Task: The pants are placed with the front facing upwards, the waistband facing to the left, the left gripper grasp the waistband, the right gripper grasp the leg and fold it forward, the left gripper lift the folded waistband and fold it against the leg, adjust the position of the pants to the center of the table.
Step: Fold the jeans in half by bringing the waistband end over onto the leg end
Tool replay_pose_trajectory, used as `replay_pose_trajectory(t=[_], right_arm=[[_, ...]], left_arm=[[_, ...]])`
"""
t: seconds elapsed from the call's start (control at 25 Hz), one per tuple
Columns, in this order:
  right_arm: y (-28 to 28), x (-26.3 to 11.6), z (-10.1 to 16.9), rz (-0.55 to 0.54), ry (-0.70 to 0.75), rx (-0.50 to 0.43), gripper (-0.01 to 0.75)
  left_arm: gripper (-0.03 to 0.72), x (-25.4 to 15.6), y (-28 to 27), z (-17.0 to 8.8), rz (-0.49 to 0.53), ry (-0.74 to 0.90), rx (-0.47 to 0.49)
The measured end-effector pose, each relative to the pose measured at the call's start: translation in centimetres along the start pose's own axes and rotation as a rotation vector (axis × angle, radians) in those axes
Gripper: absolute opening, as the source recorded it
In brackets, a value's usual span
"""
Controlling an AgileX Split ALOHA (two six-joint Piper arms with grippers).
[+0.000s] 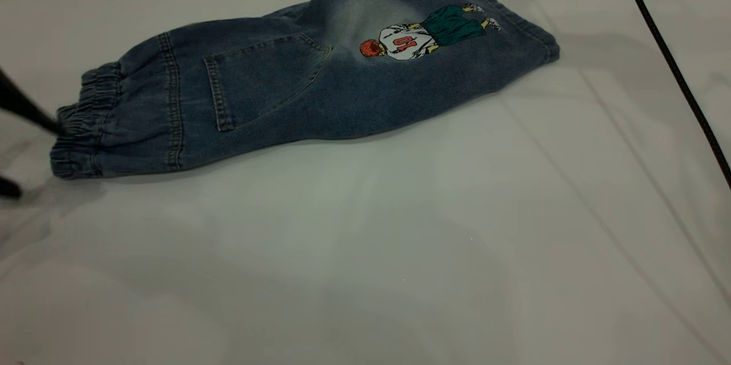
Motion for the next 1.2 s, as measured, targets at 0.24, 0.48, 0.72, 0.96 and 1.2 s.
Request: replay_pose_trajectory(t=[0.24,0.48,0.72,0.96,1.2], right_arm=[[0.0,0.0,-0.1,-0.002,-0.003,-0.004,0.560],[0.0,0.1,-0.2,-0.007,-0.003,-0.010,0.560],[0.0,0.2,-0.2,-0.009,-0.003,-0.012,0.560],[0.0,0.1,-0.2,-0.007,-0.003,-0.010,0.560],[0.0,0.1,-0.2,-0.007,-0.004,-0.010,0.560]], left_arm=[[0.527,1.7,-0.1,1.6,-0.092,0.010,0.088],[0.527,1.6,0.7,0.3,-0.067,0.025,0.003],[0.527,2.5,2.5,0.0,-0.029,-0.012,-0.037],[0.521,3.7,2.6,-0.4,-0.055,-0.018,-0.050],[0.519,4.0,3.9,-0.2,-0.042,-0.078,-0.076]])
Point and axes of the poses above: a point on each arm's last joint axis where the gripper is mounted, y pointing out along that axis toward the gripper, z along the wrist's bending axis when the last joint is at zero, x = y × z, the point moved 9 cm from there along y, pointing out along that axis toward the gripper, and after that the axes turned 3 degrees about -y, right-handed, at the moved point
